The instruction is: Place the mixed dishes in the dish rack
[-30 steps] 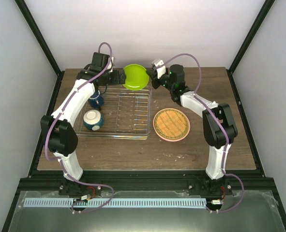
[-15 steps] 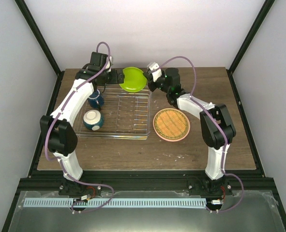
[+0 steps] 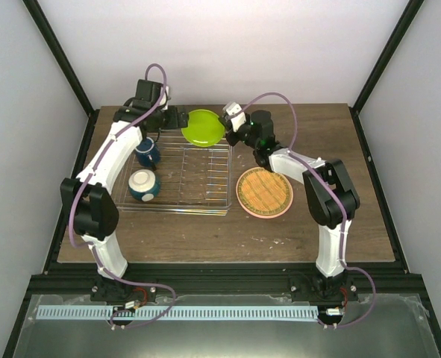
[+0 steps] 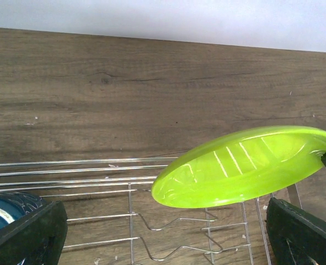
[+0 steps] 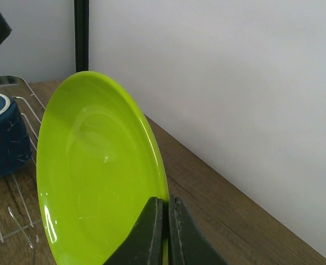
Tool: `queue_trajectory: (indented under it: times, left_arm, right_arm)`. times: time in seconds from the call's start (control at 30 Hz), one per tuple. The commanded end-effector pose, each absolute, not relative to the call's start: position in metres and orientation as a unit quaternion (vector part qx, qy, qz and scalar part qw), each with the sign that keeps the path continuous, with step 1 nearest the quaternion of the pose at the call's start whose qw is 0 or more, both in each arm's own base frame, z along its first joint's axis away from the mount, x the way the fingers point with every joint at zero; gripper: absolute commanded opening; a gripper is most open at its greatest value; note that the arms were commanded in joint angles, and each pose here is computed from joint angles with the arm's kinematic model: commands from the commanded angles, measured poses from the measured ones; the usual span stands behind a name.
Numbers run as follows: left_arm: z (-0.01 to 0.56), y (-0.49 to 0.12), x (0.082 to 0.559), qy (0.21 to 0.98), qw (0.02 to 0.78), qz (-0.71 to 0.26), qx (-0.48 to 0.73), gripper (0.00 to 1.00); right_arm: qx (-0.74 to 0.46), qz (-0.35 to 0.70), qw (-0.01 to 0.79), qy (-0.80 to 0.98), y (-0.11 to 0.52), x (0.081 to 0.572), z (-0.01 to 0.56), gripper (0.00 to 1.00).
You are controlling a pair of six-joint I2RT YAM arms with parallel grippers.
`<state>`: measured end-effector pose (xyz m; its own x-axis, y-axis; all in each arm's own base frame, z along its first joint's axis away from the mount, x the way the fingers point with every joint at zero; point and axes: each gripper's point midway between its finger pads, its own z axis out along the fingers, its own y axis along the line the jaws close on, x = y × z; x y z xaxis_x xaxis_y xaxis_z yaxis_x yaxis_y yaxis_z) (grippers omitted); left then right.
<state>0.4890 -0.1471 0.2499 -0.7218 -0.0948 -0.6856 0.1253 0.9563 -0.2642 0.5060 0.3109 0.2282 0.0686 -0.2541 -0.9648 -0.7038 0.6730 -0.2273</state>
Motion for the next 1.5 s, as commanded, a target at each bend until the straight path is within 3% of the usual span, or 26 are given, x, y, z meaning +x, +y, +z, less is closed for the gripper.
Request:
queue_trajectory:
  times: [0.0, 0.53, 0.67, 1.0, 1.3, 1.47]
  left_arm:
    - [0.266, -0.145, 0.49, 0.908, 0.39, -0.152, 0.015, 1.0]
    - [0.259, -0.142, 0.491, 0.912, 0.383, -0.148, 0.017, 1.0]
    - [0.257, -0.142, 0.492, 0.912, 0.381, -0.151, 0.018, 1.0]
    - [0.253, -0.145, 0.494, 0.911, 0.381, -0.16, 0.017, 1.0]
    - [0.25, -0.142, 0.494, 0.91, 0.385, -0.155, 0.012, 1.0]
    - [0.247, -0.142, 0.494, 0.909, 0.386, -0.155, 0.013, 1.0]
  right_arm:
    - [-0.368, 0.169, 0.658, 0.636, 0.32, 0.504, 0.237, 0.01]
    - [-0.387, 0.132, 0.653, 0.637, 0.339, 0.495, 0.207, 0.01]
    - [-0.388, 0.128, 0.65, 0.64, 0.341, 0.493, 0.206, 0.05]
    - [-0.374, 0.123, 0.647, 0.653, 0.333, 0.483, 0.221, 0.35]
    - [-0.3, 0.072, 0.641, 0.703, 0.289, 0.476, 0.249, 0.63]
    - [-0.247, 0.1, 0.588, 0.764, 0.254, 0.472, 0.241, 0.76]
